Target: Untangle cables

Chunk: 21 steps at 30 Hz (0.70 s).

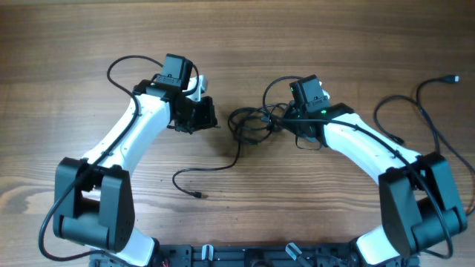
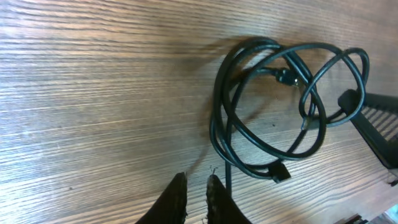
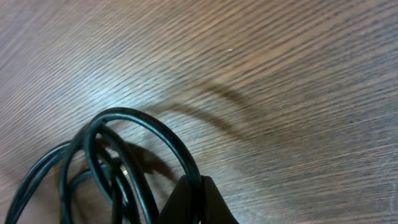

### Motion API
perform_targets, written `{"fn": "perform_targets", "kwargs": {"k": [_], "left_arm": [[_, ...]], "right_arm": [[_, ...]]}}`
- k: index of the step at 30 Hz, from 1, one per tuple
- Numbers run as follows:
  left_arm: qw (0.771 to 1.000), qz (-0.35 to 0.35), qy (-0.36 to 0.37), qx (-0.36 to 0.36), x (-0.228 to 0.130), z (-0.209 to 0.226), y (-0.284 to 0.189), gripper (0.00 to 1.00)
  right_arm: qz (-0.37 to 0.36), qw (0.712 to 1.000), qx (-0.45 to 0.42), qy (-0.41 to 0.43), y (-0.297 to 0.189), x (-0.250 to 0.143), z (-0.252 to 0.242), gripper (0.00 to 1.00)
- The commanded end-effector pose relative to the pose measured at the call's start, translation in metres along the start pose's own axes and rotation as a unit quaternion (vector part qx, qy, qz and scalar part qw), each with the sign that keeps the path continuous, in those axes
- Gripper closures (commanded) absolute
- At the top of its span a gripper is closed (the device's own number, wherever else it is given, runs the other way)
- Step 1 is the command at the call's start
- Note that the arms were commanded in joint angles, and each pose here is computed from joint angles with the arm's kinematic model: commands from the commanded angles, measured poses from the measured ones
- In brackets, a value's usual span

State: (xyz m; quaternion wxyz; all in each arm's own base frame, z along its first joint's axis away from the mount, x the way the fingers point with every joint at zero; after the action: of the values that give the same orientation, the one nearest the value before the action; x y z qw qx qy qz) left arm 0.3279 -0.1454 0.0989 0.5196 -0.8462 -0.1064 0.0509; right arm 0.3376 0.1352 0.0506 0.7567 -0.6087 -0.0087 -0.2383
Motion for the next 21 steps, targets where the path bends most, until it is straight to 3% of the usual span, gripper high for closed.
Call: {"fn": "perform_targets", "kwargs": {"k": [1,6,9,10,11,12,14,15,18,21], "left_arm": [[0.999,0.024,0.021,-0.037,-0.017,-0.027,0.003,0.86],[0.977,0.085,0.083,-0.180,-0.043,-0.077,-0.011,0.84],[0.966,0.078,0.105,-0.223,-0.045,-0.093,-0.028,0.81],[0.965,0.076,0.109,-0.225,-0.048,-0.095,-0.030,0.80],[0.966,0.082,0.110,-0.221,-0.051,-0.096,-0.028,0.80],[0.968,0.089,0.110,-0.206,-0.057,-0.095,-0.024,0.80],[0.971,0.090,0.111,-0.190,-0.061,-0.093,-0.021,0.80],[0.973,0.089,0.115,-0.181,-0.063,-0.093,-0.018,0.80],[0.980,0.071,0.133,-0.131,-0.068,-0.092,-0.006,0.81],[0.996,0.023,0.077,-0.046,-0.061,-0.080,0.004,0.90]], "right_arm": [[0.001,1.000,-0.014,0.019,0.007,-0.001,-0.005,0.96],[0.030,0.999,0.016,0.020,0.007,-0.006,0.000,0.96],[0.087,0.989,0.111,0.037,-0.005,-0.010,0.020,0.96],[0.113,0.977,0.182,0.018,-0.015,-0.009,0.034,0.96],[0.146,0.953,0.264,0.010,-0.028,-0.011,0.051,0.72],[0.174,0.933,0.314,0.013,-0.039,-0.013,0.058,0.73],[0.190,0.926,0.324,0.032,-0.043,-0.014,0.060,0.92],[0.194,0.925,0.323,0.041,-0.043,-0.014,0.060,0.96],[0.226,0.914,0.320,0.105,-0.046,-0.016,0.063,0.96],[0.219,0.909,0.327,0.136,-0.047,-0.007,0.069,0.96]]}}
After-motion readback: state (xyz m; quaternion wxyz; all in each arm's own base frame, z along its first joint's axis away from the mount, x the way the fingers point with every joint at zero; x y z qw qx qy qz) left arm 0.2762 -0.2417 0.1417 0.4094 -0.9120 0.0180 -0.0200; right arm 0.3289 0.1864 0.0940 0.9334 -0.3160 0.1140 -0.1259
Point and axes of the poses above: each gripper's point midway between its finger pads, its own y axis out along the fingers, its own z axis along the line the jaws close on, x = y × z, the point moved 3 cm from there along -y, back along the fingers, and after that the axes turned 10 degrees about -y, right-handed, at the moved point
